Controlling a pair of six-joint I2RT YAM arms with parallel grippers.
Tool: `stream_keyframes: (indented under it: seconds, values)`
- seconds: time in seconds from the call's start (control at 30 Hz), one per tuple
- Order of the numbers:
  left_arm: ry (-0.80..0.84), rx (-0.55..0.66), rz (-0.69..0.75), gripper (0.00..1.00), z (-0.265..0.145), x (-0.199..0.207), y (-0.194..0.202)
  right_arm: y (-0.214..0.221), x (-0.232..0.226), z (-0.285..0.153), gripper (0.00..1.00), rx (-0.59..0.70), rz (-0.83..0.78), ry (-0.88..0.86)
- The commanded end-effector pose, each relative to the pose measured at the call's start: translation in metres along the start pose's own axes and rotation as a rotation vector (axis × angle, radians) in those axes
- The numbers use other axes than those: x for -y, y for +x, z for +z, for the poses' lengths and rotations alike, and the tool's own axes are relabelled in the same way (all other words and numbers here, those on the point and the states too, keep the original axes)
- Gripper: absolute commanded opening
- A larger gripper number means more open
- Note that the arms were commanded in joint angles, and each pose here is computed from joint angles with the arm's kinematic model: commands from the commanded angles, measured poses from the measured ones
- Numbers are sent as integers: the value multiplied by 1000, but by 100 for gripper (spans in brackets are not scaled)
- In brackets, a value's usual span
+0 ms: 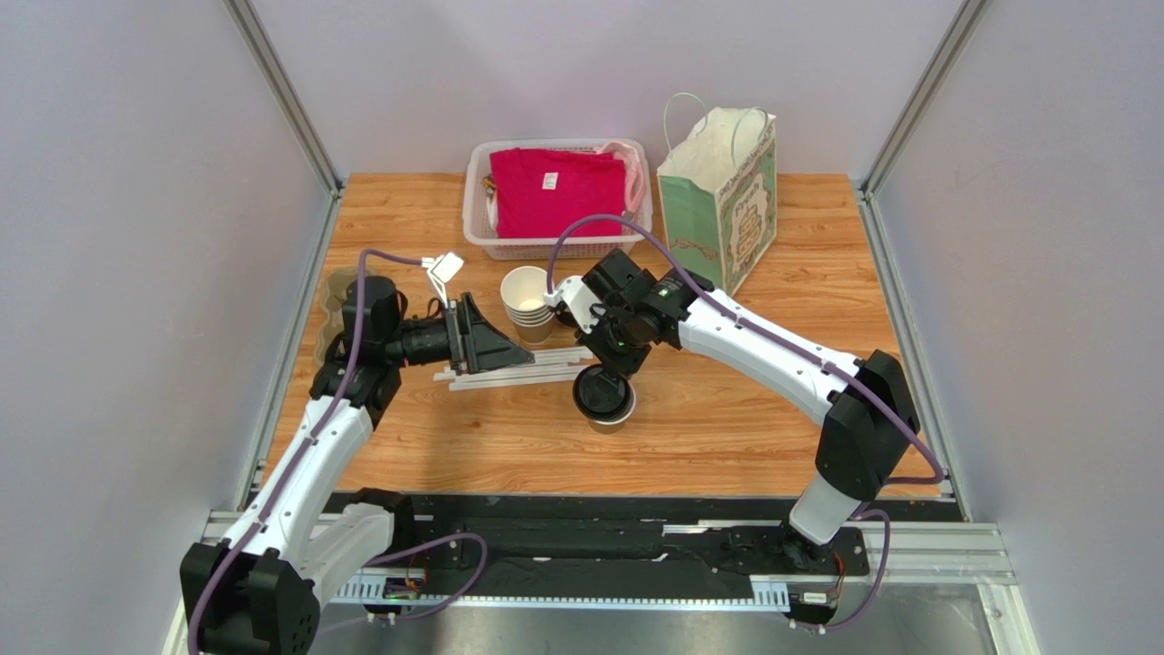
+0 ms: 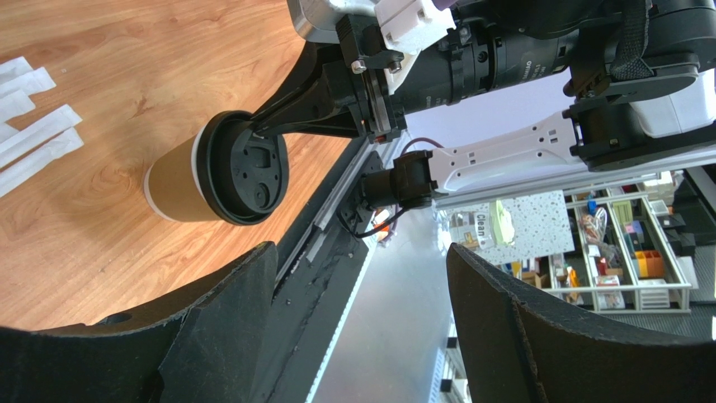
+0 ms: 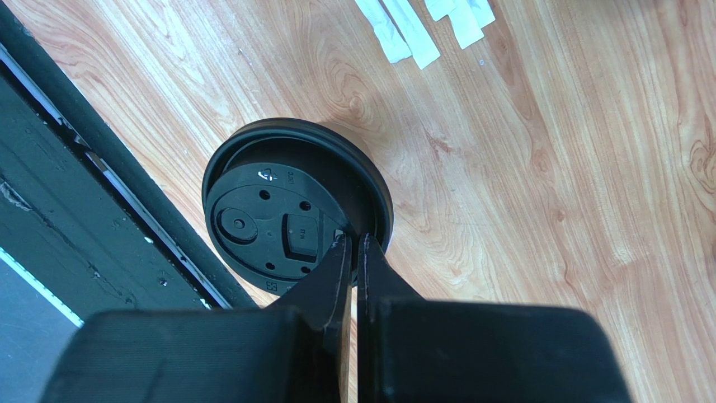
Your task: Pack the takeout coffee
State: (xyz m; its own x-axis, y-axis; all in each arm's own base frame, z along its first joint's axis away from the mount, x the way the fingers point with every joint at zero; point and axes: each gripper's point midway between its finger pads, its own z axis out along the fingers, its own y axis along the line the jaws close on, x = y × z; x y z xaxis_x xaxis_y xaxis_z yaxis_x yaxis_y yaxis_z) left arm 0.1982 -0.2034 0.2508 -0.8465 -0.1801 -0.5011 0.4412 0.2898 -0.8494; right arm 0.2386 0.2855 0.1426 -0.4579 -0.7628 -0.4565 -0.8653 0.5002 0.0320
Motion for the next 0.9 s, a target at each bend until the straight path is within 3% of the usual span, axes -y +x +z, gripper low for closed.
stream_keyframes:
  seconds: [0.0,0.4,0.53,0.87]
  values:
    - [37,17,56,82,-2,13,-6,-5,2,-4,0,7,-29,13]
    - [65,-49,63,77,10,17,11,3,4,3,0,-29,-59,14]
    - [74,-77,47,70,14,15,20,5,5,7,0,-29,-67,15]
    - [55,-136,-36,39,29,0,44,10,8,14,0,-45,-61,29]
